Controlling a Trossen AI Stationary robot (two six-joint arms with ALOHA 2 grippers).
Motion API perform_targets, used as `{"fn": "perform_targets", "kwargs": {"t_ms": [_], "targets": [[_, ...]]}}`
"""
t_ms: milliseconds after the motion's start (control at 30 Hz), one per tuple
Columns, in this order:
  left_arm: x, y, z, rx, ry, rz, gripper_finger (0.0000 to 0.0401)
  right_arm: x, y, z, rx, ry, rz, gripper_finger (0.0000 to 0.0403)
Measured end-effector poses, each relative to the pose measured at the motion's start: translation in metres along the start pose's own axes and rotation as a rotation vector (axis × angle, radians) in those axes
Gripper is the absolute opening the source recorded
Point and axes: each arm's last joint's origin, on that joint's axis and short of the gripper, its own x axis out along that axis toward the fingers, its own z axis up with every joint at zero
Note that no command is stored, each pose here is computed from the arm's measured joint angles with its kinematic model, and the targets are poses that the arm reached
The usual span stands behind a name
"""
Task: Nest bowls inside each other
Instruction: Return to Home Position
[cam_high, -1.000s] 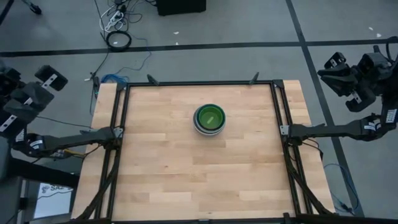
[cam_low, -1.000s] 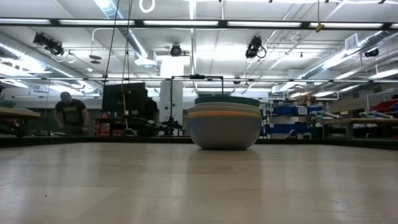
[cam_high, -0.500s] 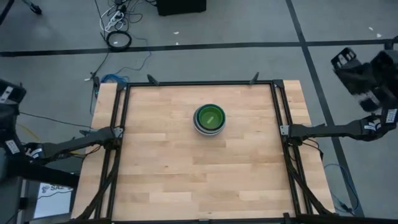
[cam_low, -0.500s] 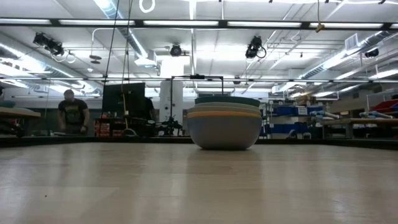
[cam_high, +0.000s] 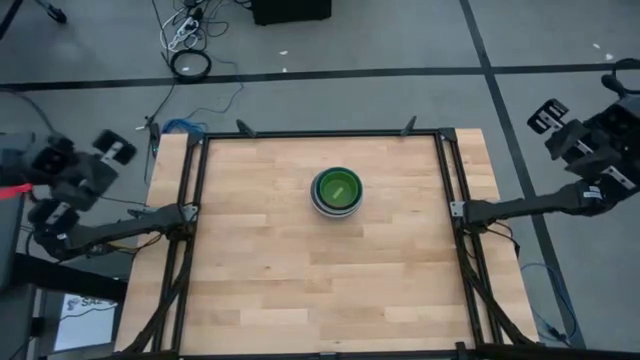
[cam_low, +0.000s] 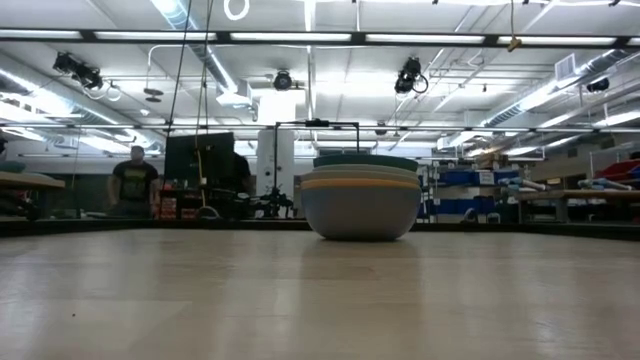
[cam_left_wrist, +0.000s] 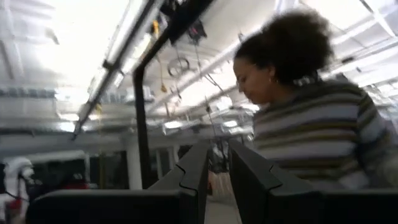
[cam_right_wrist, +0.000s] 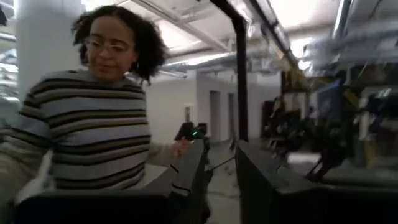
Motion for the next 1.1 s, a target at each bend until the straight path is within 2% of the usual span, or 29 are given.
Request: {"fn": "perform_targets", "kwargs": {"t_ms": [100,233,333,500,767,900,1100], "targets": [[-0.001,0.004,-0.009,0.003,0.036,-0.042,0.0071,-0.009,0.005,-0.003,0.06,0.024,0.011,0.0082],[-0.009,-0.004,-0.014,0.013,0.031,-0.058,0.0071,-0.032,0.017,-0.001,0.003,-0.013,-0.017,0.0082],[-0.02,-0.019,-0.014,0.076,-0.003,-0.068,0.0071,-0.048,0.026,-0.001,-0.035,-0.043,-0.029,0.0082],[-0.039,-0.044,-0.015,0.129,-0.076,-0.068,0.0071,-0.064,0.027,-0.016,-0.035,-0.051,-0.047,0.0082],[-0.064,-0.066,-0.027,0.138,-0.163,-0.088,0.0071,-0.083,0.021,-0.049,-0.072,-0.092,-0.035,0.0082],[-0.073,-0.068,-0.037,0.135,-0.191,-0.106,0.0071,-0.096,0.018,-0.067,-0.065,-0.13,-0.041,0.0082],[-0.075,-0.054,-0.051,0.035,-0.204,-0.116,0.0071,-0.107,0.015,-0.089,-0.059,-0.177,-0.062,0.0082]]}}
